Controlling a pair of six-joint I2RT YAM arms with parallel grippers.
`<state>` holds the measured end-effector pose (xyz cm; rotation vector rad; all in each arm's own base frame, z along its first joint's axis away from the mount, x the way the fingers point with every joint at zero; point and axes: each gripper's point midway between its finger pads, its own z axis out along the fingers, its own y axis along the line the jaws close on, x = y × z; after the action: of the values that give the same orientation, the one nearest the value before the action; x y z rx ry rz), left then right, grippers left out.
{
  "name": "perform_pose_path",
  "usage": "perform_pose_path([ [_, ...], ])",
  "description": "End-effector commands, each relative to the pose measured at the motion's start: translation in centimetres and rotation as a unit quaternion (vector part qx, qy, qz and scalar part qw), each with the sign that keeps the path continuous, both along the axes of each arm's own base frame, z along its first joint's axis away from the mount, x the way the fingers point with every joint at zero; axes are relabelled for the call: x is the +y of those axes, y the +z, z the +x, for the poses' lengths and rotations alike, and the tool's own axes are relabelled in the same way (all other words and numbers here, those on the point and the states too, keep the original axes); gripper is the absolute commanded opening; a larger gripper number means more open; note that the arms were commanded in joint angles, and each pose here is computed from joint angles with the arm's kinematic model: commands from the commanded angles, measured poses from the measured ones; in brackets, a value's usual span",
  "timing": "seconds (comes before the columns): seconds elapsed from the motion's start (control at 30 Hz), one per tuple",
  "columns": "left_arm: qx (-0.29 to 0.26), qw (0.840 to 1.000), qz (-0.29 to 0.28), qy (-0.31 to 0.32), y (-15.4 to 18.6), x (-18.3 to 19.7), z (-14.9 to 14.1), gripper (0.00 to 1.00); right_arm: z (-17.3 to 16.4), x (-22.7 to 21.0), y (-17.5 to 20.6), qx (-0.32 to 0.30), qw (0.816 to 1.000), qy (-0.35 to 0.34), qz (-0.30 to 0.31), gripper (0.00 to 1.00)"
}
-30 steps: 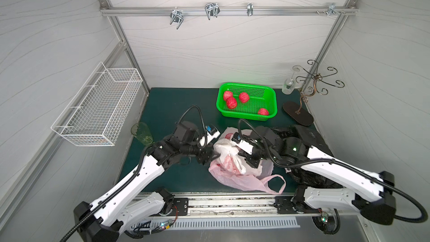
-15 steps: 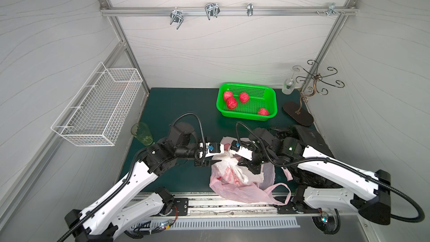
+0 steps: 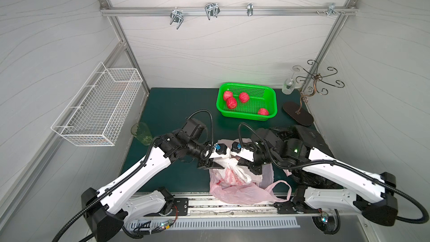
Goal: Untie the knot of a plastic bag & take out the apple
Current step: Untie the plastic bag.
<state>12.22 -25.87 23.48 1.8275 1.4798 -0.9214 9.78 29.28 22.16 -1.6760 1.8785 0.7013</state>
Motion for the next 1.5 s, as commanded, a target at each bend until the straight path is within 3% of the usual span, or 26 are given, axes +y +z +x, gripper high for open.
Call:
perform_pose_path([
  [0.0, -0.014, 1.0, -0.018, -0.005, 1.3, -0.4, 0.4, 0.53, -0.2, 0.2, 1.6, -0.02, 1.0, 0.015, 0.017, 0.0],
  [0.27, -0.032, 0.998, 0.003, 0.058, 0.5, -0.6, 3.0, 0.56, -0.9, 0.2, 2.4, -0.011, 0.999, 0.032, 0.03, 0.0],
  [0.5, -0.02, 0.998, 0.012, 0.061, 0.3, -0.6, 3.1, 0.4, -0.7, 0.3, 3.1, -0.019, 0.999, 0.029, 0.039, 0.0],
  [0.7, 0.013, 1.0, 0.003, 0.027, 0.6, -0.8, 1.5, 0.61, 0.9, 0.2, 4.3, -0.059, 0.997, -0.007, 0.055, 0.0],
  [0.8, 0.028, 0.999, -0.004, 0.015, 0.9, -1.0, 0.9, 0.61, 1.3, 0.4, 4.9, -0.07, 0.996, -0.012, 0.061, 0.0],
  [0.9, 0.041, 0.999, 0.003, 0.014, 0.7, -1.2, 0.9, 0.43, 1.6, 0.7, 5.0, -0.073, 0.995, -0.014, 0.059, 0.0],
  [0.97, 0.047, 0.999, 0.011, 0.008, 0.8, -1.1, 0.7, 0.07, 1.7, 0.8, 5.1, -0.075, 0.995, -0.014, 0.06, 0.0],
  [1.0, 0.049, 0.999, 0.014, 0.005, 0.8, -1.1, 0.7, 0.0, 1.8, 0.8, 5.1, -0.076, 0.995, -0.017, 0.059, 0.0],
  [1.1, 0.042, 0.999, 0.022, 0.016, 1.0, -0.9, 1.0, 0.0, 2.5, 0.5, 5.2, -0.087, 0.994, -0.034, 0.055, 0.0],
  [1.23, 0.015, 0.995, 0.009, 0.095, 1.6, -0.5, 3.5, 0.0, 6.1, -1.9, 5.5, -0.126, 0.981, -0.142, 0.042, 0.0],
  [1.33, 0.006, 0.985, -0.027, 0.168, 2.2, 0.6, 5.8, 0.0, 9.4, -5.5, 6.5, -0.141, 0.953, -0.261, 0.065, 0.0],
  [1.47, -0.011, 0.966, -0.026, 0.258, 1.5, 2.6, 8.0, 0.0, 12.5, -10.8, 6.8, -0.128, 0.905, -0.394, 0.097, 0.0],
])
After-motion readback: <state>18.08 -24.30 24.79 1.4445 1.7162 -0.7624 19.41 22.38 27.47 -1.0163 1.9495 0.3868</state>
